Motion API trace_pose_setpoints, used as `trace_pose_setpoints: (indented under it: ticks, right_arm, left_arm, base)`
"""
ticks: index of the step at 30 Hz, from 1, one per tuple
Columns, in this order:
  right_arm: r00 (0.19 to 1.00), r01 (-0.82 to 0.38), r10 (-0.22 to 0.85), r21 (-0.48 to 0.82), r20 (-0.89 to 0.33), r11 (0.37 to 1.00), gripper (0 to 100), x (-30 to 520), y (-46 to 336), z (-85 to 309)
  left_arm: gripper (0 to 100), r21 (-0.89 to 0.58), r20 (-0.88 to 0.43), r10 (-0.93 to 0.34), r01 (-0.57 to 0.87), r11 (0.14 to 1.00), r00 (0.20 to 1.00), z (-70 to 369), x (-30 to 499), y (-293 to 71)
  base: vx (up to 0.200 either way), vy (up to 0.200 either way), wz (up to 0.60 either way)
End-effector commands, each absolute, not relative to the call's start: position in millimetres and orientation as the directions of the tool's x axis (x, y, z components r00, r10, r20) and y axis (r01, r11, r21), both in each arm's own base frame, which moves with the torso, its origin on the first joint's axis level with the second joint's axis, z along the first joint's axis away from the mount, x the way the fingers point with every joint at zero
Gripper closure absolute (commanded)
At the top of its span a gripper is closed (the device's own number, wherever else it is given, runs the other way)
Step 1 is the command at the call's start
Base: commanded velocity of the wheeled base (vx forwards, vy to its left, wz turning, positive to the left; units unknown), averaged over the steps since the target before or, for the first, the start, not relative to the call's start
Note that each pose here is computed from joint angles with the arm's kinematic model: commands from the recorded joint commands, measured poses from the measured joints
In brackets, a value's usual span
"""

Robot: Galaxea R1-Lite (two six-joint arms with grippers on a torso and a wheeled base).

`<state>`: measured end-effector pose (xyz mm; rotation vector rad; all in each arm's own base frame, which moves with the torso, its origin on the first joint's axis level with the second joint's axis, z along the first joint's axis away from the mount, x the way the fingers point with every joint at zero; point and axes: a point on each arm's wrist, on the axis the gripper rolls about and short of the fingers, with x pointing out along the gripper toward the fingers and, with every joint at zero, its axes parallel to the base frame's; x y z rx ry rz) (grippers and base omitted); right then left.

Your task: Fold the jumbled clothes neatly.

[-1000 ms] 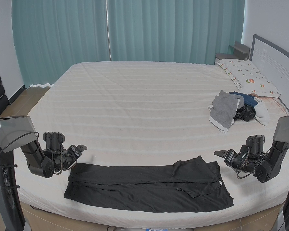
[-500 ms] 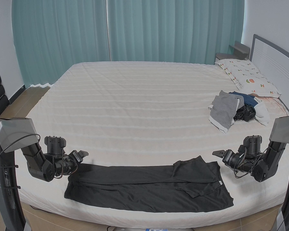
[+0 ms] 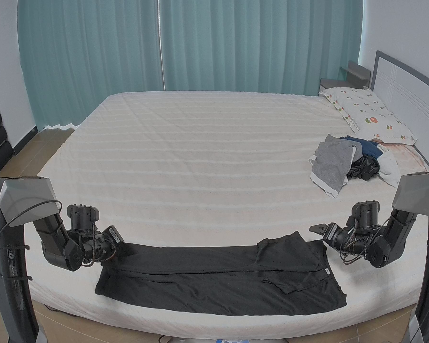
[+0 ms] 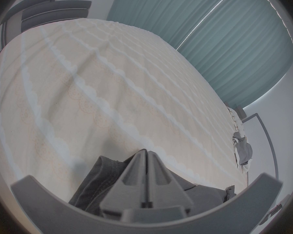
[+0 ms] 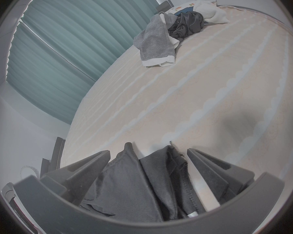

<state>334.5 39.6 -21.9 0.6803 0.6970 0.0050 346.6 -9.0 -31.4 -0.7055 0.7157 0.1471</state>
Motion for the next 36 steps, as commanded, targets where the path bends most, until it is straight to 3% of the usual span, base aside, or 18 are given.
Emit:
trace_pose_setpoints:
  ticks: [1, 14, 15, 23, 36]
  right_arm:
    - [0.766, 0.210, 0.233, 0.577, -0.599, 0.790, 0, 336.7, 44.6, -27.8]
    - [0.744, 0.217, 0.241, 0.566, -0.624, 0.795, 0, 339.6, 50.3, -37.1]
    - [0.744, 0.217, 0.241, 0.566, -0.624, 0.795, 100, 339.6, 50.3, -37.1]
    - [0.751, 0.273, 0.159, 0.522, -0.640, 0.808, 100, 348.9, 48.7, -35.4]
    - [0.786, 0.326, 0.121, 0.573, -0.606, 0.752, 100, 358.8, 40.0, -30.7]
  left_arm:
    - [100, -0.541, -0.646, -0.094, -0.367, 0.757, 0.757, -32.3, 347.4, -5.2]
    - [100, -0.538, -0.650, -0.081, -0.382, 0.751, 0.756, -33.3, 346.6, 0.2]
    - [100, -0.538, -0.650, -0.081, -0.382, 0.751, 0.756, -33.3, 346.6, 0.2]
    - [100, -0.547, -0.647, -0.077, -0.392, 0.740, 0.758, -33.0, 346.8, 1.3]
    - [100, -0.574, -0.631, -0.044, -0.428, 0.698, 0.775, -29.9, 350.8, 16.4]
  base:
    - [0.000, 0.000, 0.00]
    - [0.000, 0.000, 0.00]
    - [0.000, 0.000, 0.00]
    - [0.000, 0.000, 0.00]
    - [0.000, 0.000, 0.00]
